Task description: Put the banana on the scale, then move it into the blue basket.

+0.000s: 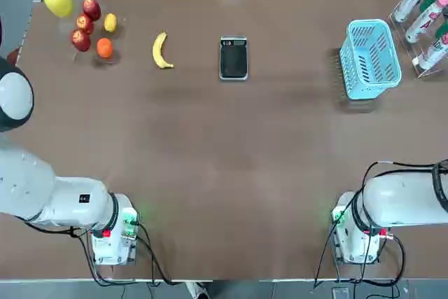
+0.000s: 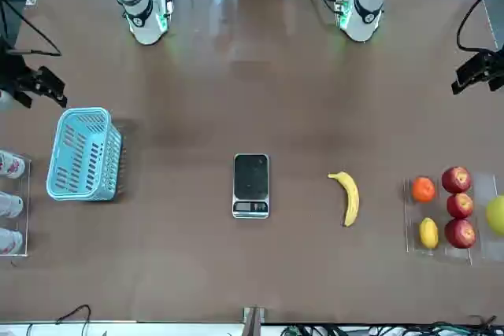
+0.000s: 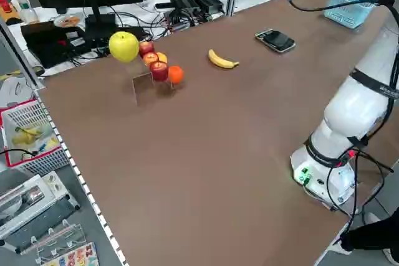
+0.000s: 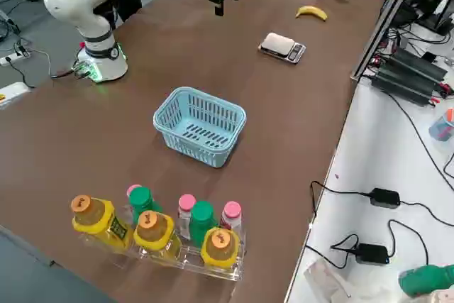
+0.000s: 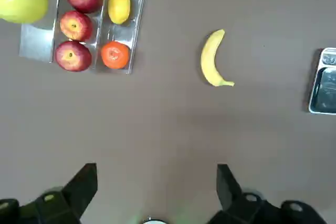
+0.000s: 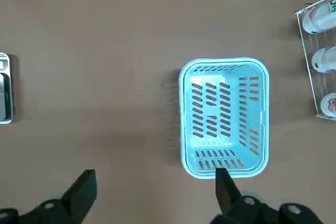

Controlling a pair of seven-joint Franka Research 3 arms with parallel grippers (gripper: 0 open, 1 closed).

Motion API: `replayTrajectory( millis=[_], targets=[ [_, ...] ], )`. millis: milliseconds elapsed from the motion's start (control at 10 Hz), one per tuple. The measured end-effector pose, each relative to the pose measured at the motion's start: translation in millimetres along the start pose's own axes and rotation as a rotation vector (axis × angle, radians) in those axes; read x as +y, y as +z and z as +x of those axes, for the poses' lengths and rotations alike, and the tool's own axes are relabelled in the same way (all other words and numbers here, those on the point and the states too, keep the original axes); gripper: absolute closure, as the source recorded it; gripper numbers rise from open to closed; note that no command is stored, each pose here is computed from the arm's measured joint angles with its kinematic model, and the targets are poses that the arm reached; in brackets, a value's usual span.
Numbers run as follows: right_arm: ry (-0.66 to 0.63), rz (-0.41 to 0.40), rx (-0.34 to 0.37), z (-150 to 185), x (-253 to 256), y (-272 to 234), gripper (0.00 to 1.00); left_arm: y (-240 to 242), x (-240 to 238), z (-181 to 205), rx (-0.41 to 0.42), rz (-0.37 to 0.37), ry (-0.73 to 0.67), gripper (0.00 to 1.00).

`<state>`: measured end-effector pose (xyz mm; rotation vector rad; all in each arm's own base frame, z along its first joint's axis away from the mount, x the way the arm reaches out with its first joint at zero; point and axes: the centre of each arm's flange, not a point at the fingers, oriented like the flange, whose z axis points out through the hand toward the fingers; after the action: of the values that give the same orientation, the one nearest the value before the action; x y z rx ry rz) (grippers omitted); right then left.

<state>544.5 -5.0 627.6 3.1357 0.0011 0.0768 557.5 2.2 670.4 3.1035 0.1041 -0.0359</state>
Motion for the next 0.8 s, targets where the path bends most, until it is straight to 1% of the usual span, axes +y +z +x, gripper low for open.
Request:
replayTrajectory(
  millis=[400,600,800],
  targets=[
    [-0.002,0.000,0.004,1,-1,0,0.00,2,3,2,-0.001,-0.015,0.003,0.00],
    [-0.002,0.000,0.003,0,-1,1,0.00,31,6,20,-0.030,-0.029,0.002,0.00],
    [-0.003,0.000,0.001,0,-2,0,0.00,83,17,49,-0.069,-0.026,-0.021,0.00]
  ],
)
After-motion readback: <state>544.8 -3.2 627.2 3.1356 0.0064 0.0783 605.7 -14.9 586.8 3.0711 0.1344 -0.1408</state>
